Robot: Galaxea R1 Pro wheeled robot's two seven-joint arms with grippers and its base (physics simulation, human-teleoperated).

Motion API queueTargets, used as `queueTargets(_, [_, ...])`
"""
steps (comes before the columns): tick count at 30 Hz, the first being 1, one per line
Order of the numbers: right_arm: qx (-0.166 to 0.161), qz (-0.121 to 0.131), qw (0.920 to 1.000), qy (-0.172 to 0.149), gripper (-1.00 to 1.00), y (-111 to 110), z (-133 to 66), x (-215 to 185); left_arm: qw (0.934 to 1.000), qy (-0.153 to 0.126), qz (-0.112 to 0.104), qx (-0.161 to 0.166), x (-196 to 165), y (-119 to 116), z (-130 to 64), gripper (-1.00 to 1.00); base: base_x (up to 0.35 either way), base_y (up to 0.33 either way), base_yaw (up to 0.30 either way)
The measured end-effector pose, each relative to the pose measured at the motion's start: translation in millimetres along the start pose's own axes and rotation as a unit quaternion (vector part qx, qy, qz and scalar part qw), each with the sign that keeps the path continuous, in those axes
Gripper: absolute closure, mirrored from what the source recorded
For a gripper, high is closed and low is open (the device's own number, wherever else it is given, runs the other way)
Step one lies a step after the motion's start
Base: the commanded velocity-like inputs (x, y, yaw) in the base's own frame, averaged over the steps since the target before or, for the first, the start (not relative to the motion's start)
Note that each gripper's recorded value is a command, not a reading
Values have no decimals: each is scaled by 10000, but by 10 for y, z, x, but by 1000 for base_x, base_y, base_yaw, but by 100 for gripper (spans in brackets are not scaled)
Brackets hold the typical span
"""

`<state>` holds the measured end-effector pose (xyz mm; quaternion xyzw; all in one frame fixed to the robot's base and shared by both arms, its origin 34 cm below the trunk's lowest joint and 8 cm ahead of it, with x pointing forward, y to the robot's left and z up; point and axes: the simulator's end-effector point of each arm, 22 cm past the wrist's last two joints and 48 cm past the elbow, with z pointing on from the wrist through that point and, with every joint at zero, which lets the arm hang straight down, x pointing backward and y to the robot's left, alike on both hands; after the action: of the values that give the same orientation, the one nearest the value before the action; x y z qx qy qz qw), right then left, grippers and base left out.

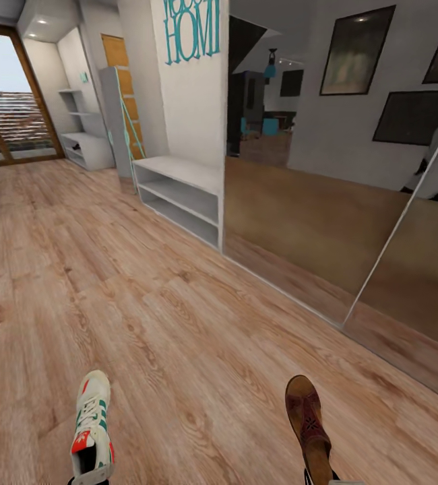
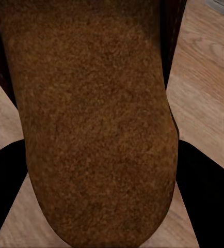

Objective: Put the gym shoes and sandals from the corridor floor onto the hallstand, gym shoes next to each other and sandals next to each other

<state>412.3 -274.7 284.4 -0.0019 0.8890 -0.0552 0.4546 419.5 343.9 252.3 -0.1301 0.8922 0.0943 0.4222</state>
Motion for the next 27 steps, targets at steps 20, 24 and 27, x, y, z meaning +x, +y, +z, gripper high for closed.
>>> queueTargets(20, [-6,-10,10000,79,100,4,-5,65,10000,88,24,-17,78,15,-4,100,78,65,263])
queueTargets(24, [-5,-10,10000,97,100,4,-7,81,9999,105,29,-20,93,18,-4,100,0,0,263])
queueTargets(27, [-9,-12,9999,114,100,6,-9,95,9999,117,32,-22,104,20,-5,100,0,0,263])
